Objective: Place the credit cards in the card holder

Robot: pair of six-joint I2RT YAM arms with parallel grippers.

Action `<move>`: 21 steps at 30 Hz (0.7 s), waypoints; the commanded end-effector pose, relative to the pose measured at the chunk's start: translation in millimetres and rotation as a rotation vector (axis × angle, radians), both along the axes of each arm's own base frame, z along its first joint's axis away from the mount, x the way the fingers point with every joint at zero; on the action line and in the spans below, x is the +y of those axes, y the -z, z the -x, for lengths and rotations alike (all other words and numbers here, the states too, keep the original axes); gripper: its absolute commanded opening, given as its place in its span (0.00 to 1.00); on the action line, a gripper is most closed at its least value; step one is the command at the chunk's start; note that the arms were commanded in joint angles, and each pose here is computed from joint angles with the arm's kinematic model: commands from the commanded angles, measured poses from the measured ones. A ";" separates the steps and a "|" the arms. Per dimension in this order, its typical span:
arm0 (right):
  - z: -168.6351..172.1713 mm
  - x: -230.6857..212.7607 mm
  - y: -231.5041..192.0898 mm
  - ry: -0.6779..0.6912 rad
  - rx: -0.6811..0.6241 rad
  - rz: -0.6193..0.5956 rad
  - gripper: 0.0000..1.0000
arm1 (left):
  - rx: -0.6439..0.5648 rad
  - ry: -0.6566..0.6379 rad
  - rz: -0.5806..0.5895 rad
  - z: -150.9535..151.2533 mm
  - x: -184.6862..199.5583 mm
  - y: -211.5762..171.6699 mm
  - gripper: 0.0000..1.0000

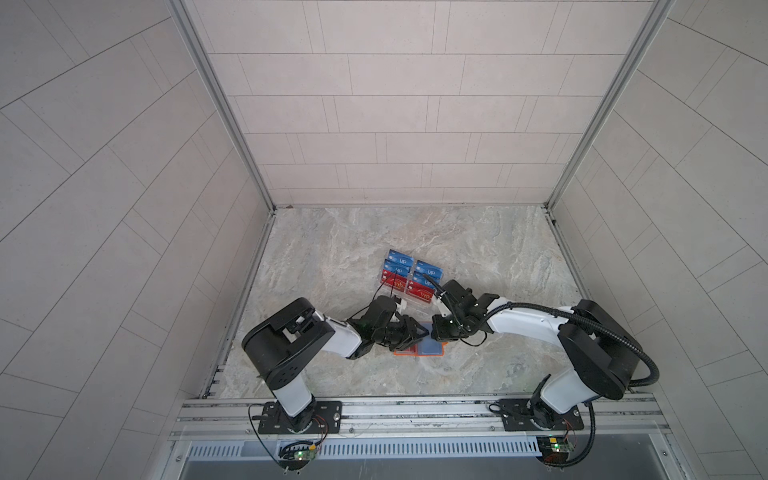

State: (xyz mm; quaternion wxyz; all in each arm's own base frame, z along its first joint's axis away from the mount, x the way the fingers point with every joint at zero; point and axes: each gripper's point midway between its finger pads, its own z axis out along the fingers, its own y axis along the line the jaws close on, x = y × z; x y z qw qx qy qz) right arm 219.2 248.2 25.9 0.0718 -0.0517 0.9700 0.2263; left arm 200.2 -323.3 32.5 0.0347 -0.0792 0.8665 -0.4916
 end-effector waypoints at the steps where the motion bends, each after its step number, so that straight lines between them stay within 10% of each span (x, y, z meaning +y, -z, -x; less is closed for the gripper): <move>1: 1.6 -10.1 8.1 0.025 0.009 0.040 0.14 | -0.010 0.003 0.021 -2.5 -6.4 -2.8 0.37; 21: -5.2 -18.9 -15.9 0.066 -0.087 0.015 0.14 | -0.018 0.083 -0.082 -4.7 -9.7 10.9 0.22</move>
